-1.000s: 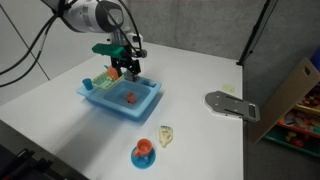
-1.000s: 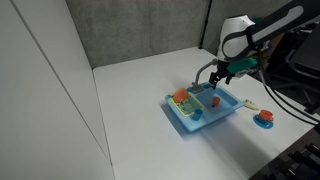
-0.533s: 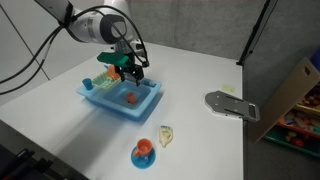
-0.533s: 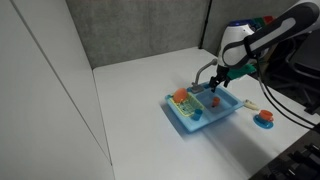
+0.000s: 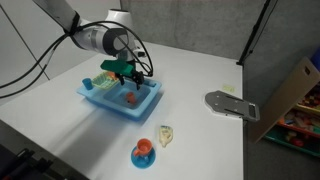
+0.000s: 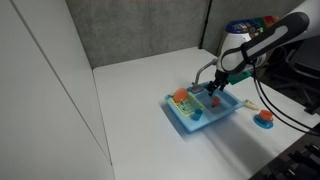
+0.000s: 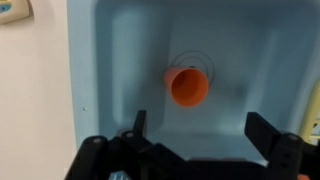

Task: Remove the orange cup from the sink and put it on the table

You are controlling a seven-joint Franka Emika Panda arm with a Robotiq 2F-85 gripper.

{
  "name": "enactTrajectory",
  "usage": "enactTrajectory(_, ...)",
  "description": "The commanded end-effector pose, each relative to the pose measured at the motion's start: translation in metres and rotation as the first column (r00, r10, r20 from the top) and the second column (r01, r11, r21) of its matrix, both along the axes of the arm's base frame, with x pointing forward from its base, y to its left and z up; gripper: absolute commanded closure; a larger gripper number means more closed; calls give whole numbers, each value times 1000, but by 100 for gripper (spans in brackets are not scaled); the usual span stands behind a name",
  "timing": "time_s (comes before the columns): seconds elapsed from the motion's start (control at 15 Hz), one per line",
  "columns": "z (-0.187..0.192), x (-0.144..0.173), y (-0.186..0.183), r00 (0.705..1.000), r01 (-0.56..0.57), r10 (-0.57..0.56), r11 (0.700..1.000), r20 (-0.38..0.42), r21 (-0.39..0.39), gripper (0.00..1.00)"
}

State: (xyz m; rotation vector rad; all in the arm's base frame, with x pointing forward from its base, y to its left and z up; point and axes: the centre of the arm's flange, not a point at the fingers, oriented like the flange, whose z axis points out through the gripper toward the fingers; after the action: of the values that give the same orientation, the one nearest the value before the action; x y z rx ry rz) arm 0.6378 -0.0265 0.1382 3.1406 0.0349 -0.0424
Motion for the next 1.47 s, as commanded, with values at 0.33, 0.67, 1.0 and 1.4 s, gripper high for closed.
enactTrajectory(0.33,-21,-3,-3,999,-36,36,999,12,21,0)
enactTrajectory(0.67,-35,-8,-2,999,-35,35,999,3,13,0)
enactTrajectory(1.0,-43,-11,-1,999,-36,36,999,-10,9,0)
enactTrajectory(1.4,-40,-12,-5,1000,-22,22,1000,-16,-2,56)
